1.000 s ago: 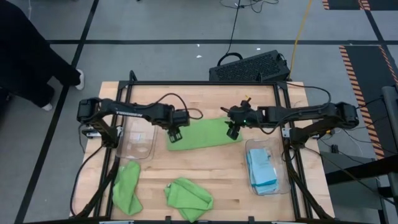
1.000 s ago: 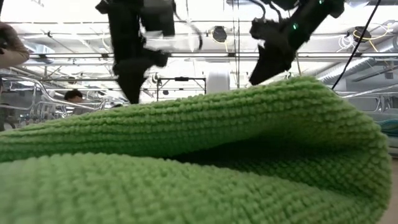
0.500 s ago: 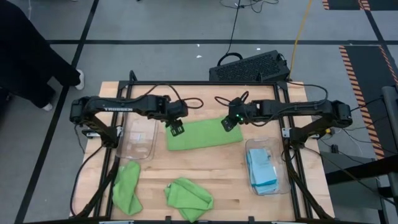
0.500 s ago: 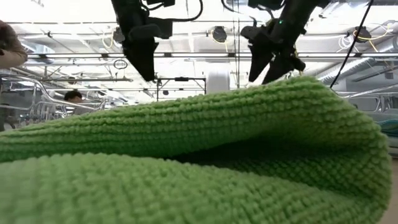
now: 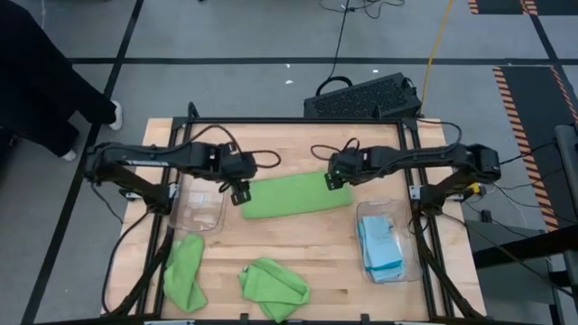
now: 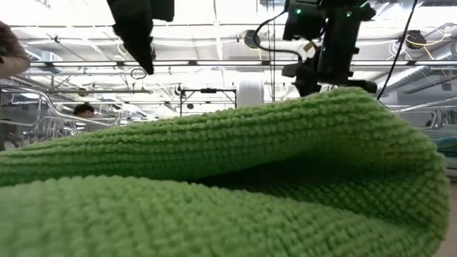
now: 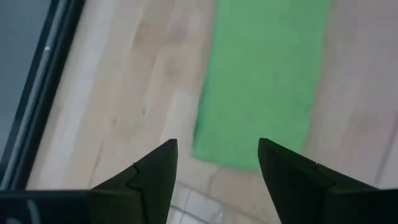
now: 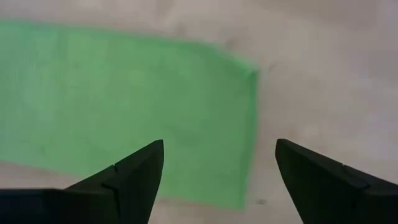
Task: Sort microfiber towel by color & place in baskets
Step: Fold the top green microfiber towel
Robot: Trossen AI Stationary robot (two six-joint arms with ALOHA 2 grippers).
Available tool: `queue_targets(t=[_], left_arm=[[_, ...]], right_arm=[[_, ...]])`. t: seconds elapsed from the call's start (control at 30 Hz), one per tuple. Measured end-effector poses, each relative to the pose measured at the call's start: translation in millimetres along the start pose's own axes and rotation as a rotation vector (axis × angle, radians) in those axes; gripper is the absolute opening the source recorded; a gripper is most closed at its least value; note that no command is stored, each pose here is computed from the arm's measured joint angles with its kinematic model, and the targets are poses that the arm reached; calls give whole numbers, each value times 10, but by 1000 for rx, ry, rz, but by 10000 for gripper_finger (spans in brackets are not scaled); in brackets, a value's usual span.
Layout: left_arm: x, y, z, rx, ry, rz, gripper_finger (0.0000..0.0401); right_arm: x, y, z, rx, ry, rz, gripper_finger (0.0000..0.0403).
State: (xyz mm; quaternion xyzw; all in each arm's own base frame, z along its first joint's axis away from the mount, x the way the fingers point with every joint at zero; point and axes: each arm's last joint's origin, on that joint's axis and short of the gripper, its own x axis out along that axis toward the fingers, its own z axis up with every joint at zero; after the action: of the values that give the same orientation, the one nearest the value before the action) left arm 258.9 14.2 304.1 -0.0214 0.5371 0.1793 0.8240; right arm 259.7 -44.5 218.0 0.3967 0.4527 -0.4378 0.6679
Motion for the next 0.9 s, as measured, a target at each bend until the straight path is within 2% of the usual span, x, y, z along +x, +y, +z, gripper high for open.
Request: queue_targets(t=[0.1, 0.17, 0.47, 0.53, 0.7, 0.9], left_arm=[[44, -105, -9, 33, -40, -26, 228], [73, -162, -71, 73, 1, -27, 228], [104, -339, -221, 136, 29, -44, 228], [113, -340, -246, 148, 46, -17, 228], [87, -278, -296, 133, 67, 94, 228], [10, -205, -384, 129, 118, 122, 228]], right_arm=[[117, 72, -41, 4, 31, -7, 298], [173, 81, -36, 13, 50, -18, 298], [361, -124, 145, -11, 164, -144, 295], [428, -154, 182, -4, 188, -119, 290], [654, -229, 181, 69, 241, 36, 280], [785, -360, 81, 127, 245, 3, 274]])
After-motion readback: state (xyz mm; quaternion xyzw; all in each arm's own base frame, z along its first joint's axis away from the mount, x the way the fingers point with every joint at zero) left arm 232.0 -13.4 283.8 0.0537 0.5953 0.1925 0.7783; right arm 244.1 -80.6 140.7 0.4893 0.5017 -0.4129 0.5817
